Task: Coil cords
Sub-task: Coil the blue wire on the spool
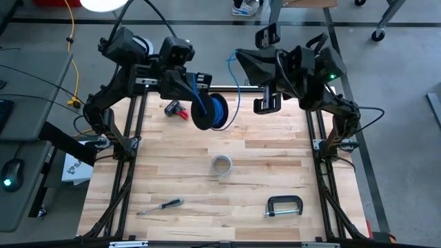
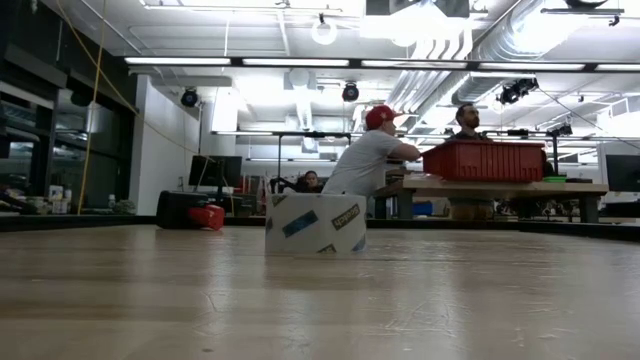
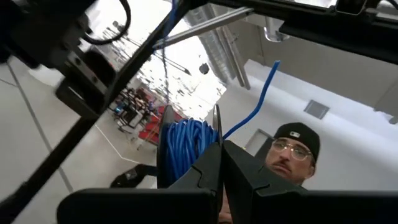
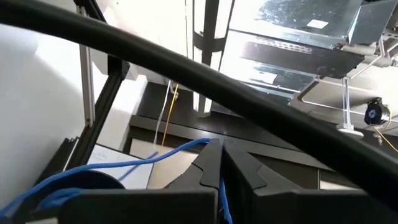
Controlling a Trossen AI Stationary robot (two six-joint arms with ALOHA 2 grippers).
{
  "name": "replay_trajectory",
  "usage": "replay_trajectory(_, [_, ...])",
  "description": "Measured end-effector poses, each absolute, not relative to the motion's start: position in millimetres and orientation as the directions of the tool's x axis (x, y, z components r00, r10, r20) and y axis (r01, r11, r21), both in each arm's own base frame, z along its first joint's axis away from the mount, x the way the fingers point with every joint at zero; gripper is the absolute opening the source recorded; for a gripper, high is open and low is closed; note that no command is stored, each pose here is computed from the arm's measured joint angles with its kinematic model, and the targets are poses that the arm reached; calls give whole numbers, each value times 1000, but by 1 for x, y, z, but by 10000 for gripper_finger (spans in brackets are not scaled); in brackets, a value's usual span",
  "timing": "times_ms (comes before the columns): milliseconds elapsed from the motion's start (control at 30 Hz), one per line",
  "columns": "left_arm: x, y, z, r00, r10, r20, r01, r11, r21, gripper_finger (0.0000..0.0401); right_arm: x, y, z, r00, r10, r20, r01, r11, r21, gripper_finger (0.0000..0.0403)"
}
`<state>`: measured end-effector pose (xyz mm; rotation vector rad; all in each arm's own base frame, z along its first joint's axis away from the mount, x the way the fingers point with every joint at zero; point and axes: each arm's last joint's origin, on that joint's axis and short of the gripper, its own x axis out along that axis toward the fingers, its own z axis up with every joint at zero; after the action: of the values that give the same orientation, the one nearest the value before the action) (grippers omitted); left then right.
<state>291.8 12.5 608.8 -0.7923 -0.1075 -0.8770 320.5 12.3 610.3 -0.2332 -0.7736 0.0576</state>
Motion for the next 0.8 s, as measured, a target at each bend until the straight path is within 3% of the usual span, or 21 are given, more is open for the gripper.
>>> replay_trajectory(367, [297,11,600,696,-641,323,658,391,-643,5,320,14,610,713,141,686,35,971,-236,0])
replay_trajectory(800, [298,-9,600,655,-681,328,684,349,-641,5,320,7,611,715,129,687,57,969,-241,0])
